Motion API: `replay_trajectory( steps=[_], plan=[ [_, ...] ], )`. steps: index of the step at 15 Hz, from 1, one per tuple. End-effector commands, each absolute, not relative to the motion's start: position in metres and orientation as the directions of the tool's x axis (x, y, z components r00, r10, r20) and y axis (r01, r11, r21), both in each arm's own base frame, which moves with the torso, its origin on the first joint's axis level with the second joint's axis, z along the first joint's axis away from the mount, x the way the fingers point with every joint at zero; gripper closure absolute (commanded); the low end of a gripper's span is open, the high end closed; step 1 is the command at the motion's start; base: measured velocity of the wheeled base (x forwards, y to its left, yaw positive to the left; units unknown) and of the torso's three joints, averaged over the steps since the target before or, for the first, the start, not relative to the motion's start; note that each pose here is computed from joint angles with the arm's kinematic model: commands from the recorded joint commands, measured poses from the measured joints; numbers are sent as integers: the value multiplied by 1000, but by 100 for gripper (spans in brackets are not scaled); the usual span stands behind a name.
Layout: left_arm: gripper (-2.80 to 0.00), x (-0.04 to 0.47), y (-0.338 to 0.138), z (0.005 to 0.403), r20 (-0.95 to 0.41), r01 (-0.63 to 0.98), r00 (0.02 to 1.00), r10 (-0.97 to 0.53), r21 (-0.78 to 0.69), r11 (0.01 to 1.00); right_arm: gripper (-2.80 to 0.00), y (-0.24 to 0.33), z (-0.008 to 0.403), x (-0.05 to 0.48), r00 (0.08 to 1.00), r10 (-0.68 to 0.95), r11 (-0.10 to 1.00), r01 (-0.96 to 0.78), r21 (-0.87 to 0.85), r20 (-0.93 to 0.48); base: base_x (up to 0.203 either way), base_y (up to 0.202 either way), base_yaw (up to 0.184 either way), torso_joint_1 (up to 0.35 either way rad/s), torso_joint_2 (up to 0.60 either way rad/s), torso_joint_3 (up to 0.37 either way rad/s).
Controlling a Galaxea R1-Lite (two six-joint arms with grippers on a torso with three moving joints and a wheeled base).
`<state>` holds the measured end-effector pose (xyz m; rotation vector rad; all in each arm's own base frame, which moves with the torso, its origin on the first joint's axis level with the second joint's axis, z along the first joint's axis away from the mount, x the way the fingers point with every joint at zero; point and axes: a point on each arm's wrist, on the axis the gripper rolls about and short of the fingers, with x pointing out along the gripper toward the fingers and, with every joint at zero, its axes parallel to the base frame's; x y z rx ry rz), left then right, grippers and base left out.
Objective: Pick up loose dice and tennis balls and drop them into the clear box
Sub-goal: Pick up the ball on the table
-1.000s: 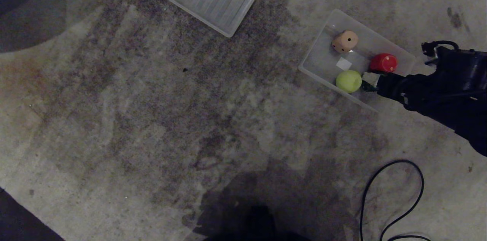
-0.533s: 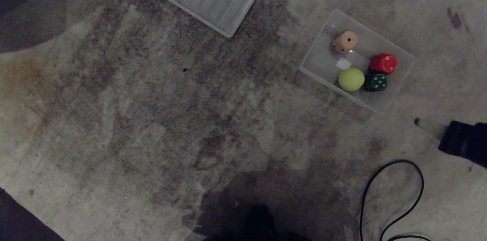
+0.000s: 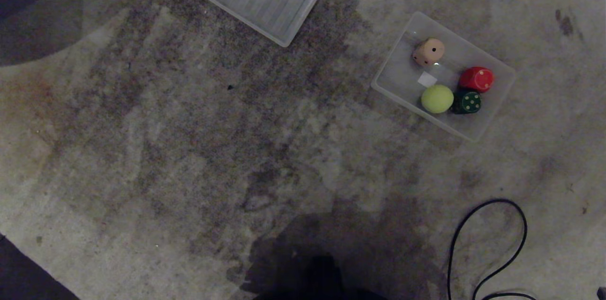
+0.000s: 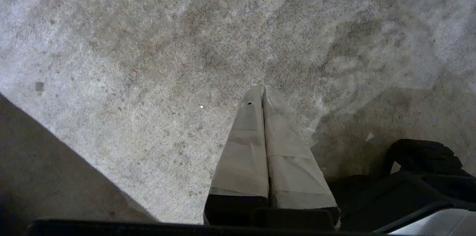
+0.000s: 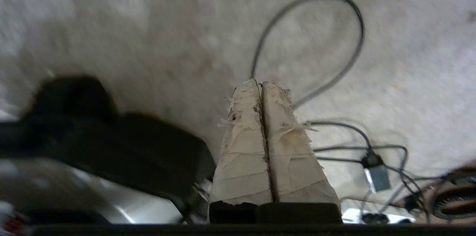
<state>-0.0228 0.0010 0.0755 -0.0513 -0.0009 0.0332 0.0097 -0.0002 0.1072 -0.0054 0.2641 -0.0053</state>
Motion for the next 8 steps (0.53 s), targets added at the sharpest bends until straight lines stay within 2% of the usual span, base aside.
replay_trajectory(
  steps=[1,4,8],
  plan=[
    [0,-23,1,75,-3,-34,999,34,-52,998,0,0,86,-13,992,-15,1000,14,-10,-126,0,0,0,0,0,0],
    [0,-23,1,75,-3,-34,999,34,-52,998,0,0,77,-24,1000,15,1000,-15,-15,-4,0,0,0,0,0,0],
    [0,-23,1,75,-3,-34,999,34,-52,998,0,0,75,-22,1000,18,1000,-18,4,12,0,0,0,0,0,0]
  ],
)
